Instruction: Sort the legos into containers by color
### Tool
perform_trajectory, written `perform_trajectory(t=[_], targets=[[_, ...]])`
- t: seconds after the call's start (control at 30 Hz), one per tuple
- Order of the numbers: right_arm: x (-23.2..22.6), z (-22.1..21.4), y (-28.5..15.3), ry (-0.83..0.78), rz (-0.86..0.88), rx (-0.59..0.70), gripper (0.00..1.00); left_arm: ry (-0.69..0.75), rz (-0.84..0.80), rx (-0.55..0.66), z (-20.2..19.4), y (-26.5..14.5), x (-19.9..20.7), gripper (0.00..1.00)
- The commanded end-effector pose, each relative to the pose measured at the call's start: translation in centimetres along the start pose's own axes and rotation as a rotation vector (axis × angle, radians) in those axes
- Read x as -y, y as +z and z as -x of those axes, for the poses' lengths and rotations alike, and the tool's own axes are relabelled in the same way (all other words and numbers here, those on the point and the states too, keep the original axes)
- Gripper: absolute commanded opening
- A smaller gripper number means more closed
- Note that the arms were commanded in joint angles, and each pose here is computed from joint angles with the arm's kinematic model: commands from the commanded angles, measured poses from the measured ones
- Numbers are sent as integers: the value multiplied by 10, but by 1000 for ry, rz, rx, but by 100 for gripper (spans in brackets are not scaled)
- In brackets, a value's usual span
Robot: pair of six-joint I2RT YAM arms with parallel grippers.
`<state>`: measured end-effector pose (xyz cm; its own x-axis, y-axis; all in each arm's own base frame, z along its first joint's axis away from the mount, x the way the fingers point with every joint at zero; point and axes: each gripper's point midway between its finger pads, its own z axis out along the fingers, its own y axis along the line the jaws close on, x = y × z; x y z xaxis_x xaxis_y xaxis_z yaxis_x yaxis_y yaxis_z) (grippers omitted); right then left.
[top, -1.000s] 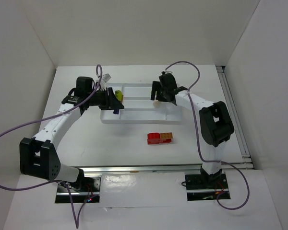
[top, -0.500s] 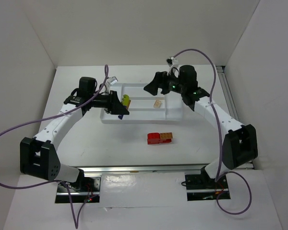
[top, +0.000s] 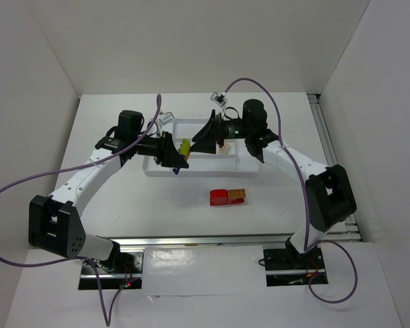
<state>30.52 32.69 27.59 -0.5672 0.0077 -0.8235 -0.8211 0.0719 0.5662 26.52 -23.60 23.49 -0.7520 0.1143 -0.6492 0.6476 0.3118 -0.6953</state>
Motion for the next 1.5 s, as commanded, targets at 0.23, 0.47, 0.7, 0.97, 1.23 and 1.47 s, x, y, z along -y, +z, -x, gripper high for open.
perform_trajectory(t=[0.23, 0.47, 0.7, 0.97, 1.23, 1.47], targets=[[-27, 13, 28, -129, 152, -10, 61, 117, -54, 19, 17, -1, 22, 0], [-22, 15, 28, -105, 109, 20, 6, 133, -47, 29, 19, -3, 26, 0], [-11, 18, 10, -73, 32, 64, 0, 156, 9, 35, 20, -7, 22, 70], [-6, 12, 4, -47, 31, 58, 0, 152, -18, 21, 15, -5, 22, 68], [-5, 16, -2, -46, 37, 66, 0, 148, -51, 2, 8, -4, 23, 63], [-4, 20, -5, -53, 34, 78, 0, 123, -58, -12, 4, -1, 18, 71]])
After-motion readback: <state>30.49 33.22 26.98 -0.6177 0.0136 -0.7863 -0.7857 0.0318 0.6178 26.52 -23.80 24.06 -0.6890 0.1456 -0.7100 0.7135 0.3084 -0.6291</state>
